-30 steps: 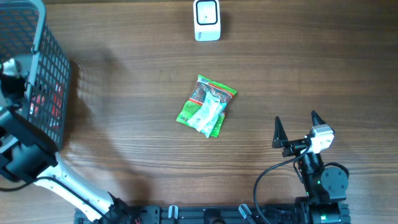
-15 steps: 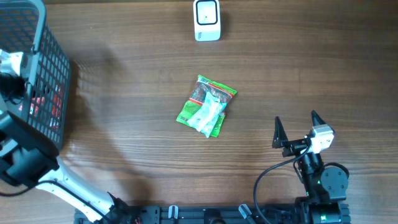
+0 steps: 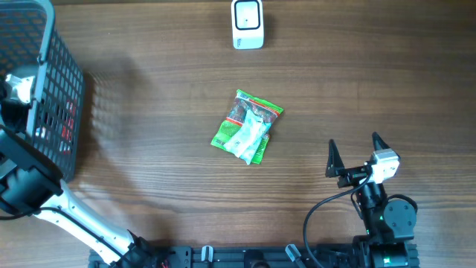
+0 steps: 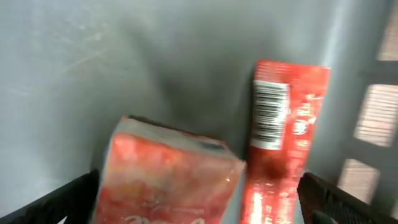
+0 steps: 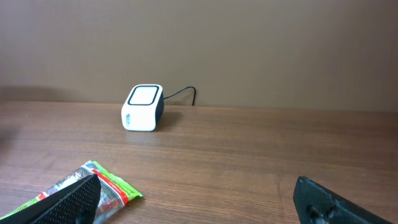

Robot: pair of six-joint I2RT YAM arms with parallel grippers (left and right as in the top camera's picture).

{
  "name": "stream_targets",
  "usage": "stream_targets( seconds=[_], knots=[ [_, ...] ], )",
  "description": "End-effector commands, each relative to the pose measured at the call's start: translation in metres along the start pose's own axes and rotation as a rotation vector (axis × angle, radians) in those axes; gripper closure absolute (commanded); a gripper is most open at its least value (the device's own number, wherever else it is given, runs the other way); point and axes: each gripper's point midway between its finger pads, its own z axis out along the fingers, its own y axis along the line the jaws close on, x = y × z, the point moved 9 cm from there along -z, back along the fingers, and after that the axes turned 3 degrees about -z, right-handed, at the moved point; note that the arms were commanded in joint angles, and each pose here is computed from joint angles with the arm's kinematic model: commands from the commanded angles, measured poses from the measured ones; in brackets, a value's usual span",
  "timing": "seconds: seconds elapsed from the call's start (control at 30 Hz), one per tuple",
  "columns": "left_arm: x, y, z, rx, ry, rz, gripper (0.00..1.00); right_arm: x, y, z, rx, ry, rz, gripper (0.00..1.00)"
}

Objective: Scan the item barcode
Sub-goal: 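Reach the left gripper back into the basket and grasp the red box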

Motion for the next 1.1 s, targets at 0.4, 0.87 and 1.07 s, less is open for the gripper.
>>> stream_targets(
  seconds=[0.4, 0.87, 1.07],
  knots=[
    [0.021, -0.008, 0.035, 0.082, 0.039, 0.028, 0.02, -0.001, -0.001, 0.000, 0.010, -0.011, -0.010, 0.00],
    [0.047, -0.011, 0.069, 0.070, 0.089, -0.012, 0.09, -0.001, -0.001, 0.000, 0.010, -0.011, -0.010, 0.00],
    [0.043, -0.027, 0.076, 0.079, 0.101, 0.029, 0.01, -0.001, -0.001, 0.000, 0.010, -0.011, -0.010, 0.00]
  ],
)
